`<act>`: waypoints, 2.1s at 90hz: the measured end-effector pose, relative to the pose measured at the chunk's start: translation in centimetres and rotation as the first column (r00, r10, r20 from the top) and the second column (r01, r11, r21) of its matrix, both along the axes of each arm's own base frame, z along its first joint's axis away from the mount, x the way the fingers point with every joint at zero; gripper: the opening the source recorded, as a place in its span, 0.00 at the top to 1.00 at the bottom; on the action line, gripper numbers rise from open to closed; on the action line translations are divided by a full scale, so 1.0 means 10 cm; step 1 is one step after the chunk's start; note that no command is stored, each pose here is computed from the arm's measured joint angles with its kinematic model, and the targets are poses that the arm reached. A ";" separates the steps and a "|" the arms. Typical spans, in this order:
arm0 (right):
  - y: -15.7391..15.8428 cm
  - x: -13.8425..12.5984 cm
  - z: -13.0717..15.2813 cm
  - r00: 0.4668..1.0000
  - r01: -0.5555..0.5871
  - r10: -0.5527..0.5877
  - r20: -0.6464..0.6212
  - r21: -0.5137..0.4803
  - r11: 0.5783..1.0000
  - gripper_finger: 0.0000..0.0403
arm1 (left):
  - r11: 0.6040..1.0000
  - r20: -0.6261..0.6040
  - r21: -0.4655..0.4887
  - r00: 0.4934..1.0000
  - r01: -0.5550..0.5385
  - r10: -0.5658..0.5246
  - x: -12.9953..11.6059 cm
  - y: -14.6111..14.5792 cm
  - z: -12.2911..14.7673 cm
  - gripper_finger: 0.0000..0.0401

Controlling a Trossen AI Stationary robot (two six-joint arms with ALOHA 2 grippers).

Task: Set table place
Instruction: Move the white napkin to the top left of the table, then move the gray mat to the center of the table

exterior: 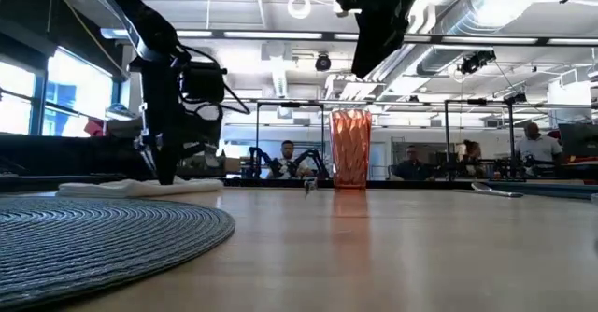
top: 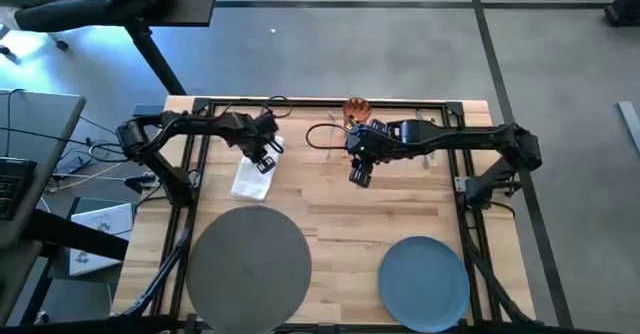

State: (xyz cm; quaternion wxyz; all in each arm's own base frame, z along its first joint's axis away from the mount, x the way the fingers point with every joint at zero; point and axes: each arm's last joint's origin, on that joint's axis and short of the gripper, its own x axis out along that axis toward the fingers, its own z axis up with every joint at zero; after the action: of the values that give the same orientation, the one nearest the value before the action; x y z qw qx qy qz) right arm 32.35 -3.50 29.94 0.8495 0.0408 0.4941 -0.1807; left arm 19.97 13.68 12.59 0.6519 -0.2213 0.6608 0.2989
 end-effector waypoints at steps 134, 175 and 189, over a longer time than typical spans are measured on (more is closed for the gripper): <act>0.88 1.70 -1.90 0.966 -0.258 0.233 0.113 0.500 0.827 1.00 | 0.996 0.611 -0.018 0.788 -0.084 0.078 -0.78 -0.64 1.72 0.99; 0.67 1.02 -1.57 0.862 0.014 0.119 -0.493 0.257 0.966 1.00 | 0.996 0.613 -0.017 0.786 -0.082 0.075 -0.78 -0.64 1.72 0.99; 0.62 0.85 -1.47 0.788 0.076 0.074 -0.612 0.216 0.973 1.00 | 0.997 0.612 -0.011 0.788 -0.076 0.066 -0.78 -0.64 1.72 0.99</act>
State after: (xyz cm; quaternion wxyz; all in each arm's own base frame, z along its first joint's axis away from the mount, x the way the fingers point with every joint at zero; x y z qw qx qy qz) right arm 40.86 2.70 15.20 0.6313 0.0776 0.7612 -0.1264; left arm 12.15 7.27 29.81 0.8204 -0.3260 0.4036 0.2402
